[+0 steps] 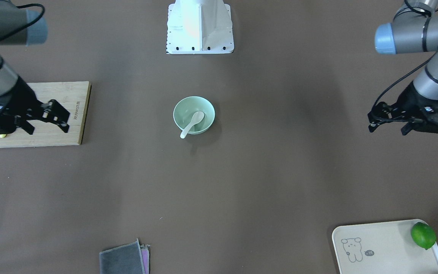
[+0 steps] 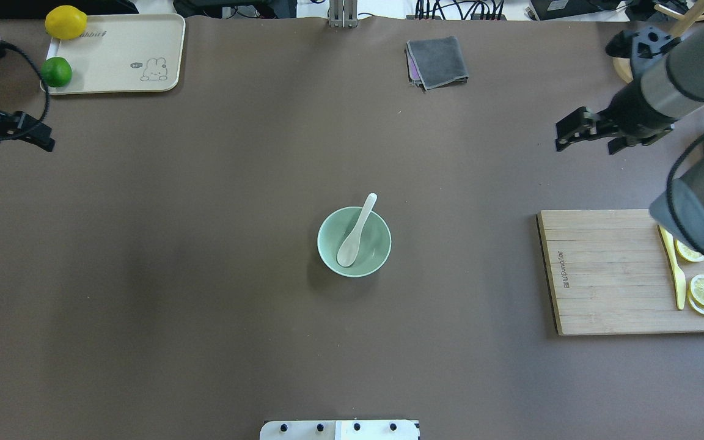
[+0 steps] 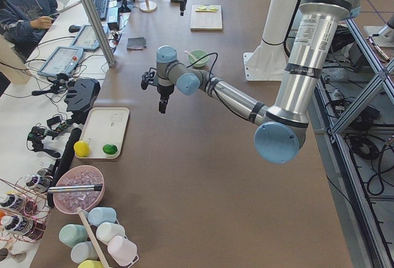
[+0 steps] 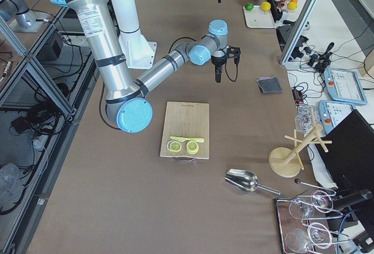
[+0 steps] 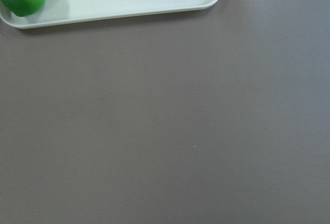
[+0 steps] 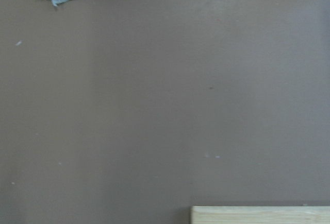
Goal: Place spoon in bowl
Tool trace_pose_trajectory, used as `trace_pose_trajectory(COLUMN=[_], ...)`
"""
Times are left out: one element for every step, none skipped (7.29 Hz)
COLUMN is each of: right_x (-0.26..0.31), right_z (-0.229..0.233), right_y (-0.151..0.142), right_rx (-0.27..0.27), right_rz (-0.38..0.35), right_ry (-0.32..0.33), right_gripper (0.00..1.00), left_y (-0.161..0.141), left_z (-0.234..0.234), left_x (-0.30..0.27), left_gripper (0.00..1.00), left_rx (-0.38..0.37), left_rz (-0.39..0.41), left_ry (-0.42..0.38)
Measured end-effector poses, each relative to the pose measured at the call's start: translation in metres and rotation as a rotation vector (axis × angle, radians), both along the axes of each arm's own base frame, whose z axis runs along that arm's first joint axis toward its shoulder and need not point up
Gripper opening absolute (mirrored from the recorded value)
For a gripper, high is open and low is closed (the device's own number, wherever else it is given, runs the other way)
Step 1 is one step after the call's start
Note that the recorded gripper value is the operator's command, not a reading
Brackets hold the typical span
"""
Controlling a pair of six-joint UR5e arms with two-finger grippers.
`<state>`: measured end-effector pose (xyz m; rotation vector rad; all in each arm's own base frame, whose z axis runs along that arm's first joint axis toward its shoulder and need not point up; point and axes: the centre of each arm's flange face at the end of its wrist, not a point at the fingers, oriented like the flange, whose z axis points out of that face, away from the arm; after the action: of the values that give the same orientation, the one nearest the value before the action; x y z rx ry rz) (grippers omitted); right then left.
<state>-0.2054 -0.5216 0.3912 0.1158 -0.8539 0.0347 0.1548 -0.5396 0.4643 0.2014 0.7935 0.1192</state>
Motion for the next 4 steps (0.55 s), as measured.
trace_pose_trajectory(right_x=[0.049, 0.093, 0.135, 0.17], right_z=[0.039, 0.076, 0.107, 0.131], right_y=[0.003, 0.009, 0.017, 0.023], right_rx=[0.03, 0.057, 0.072, 0.083], right_rz=[-0.037, -0.07, -0.098, -0.122], right_ry=[0.024, 0.052, 0.073, 0.09], right_gripper=[1.0, 1.0, 1.0, 1.0], left_y=[0.008, 0.018, 0.027, 0.032], left_z=[0.028, 0.056, 0.082, 0.097], left_x=[-0.046, -0.09, -0.128, -0.156], left_gripper=[0.97, 0.98, 0.97, 0.98], left_rx=[0.025, 0.038, 0.028, 0.002], left_rz=[0.037, 0.053, 0.071, 0.091], left_ry=[0.002, -0.004, -0.021, -0.03])
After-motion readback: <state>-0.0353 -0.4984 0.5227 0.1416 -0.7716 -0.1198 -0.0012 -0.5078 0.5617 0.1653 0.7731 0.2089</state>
